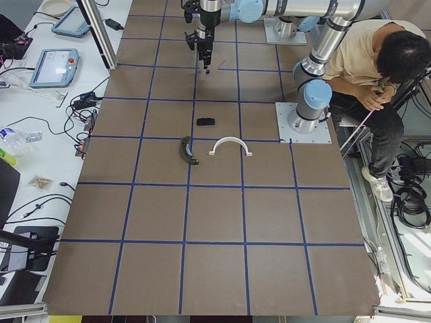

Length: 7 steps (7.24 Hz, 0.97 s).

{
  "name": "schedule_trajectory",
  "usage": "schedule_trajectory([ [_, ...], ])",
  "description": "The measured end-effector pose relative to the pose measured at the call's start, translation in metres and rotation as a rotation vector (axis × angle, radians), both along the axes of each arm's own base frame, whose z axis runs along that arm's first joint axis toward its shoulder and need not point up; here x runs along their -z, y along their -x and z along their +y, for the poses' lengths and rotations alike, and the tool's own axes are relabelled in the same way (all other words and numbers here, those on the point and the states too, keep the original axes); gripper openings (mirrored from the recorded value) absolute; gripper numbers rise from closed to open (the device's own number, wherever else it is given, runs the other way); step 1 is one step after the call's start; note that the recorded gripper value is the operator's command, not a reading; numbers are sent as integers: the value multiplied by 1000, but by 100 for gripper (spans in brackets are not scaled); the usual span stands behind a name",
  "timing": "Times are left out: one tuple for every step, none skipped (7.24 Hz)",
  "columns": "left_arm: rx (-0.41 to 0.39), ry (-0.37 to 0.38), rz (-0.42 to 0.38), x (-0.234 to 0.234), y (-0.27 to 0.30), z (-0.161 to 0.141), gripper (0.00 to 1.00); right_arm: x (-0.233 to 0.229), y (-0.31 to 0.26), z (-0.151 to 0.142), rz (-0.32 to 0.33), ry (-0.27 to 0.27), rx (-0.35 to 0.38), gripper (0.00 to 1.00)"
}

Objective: Place bearing gear from tray to pile

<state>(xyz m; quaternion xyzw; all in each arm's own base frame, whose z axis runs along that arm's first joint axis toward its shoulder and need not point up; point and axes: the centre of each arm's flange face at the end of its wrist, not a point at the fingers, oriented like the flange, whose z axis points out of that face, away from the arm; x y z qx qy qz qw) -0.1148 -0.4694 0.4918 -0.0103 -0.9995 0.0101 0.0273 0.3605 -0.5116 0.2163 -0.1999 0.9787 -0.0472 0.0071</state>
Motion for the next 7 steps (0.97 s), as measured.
schedule_trajectory([
  [-11,-24,8,15,2,-4,100,-9,33,-17,10,-4,12,100],
  [-11,-37,30,38,11,-11,100,-20,76,-35,23,-19,10,100],
  [-3,-35,52,68,30,-18,100,-30,126,-50,35,-41,-3,100],
  [-2,-35,62,106,51,-24,100,-37,176,-61,46,-74,-31,100],
  [-7,-25,67,154,72,-28,100,-41,232,-71,58,-103,-60,100],
  [-18,-18,69,199,94,-29,100,-44,291,-77,80,-121,-91,100],
  [-36,-38,64,237,119,-26,100,-46,346,-79,115,-138,-141,100],
])
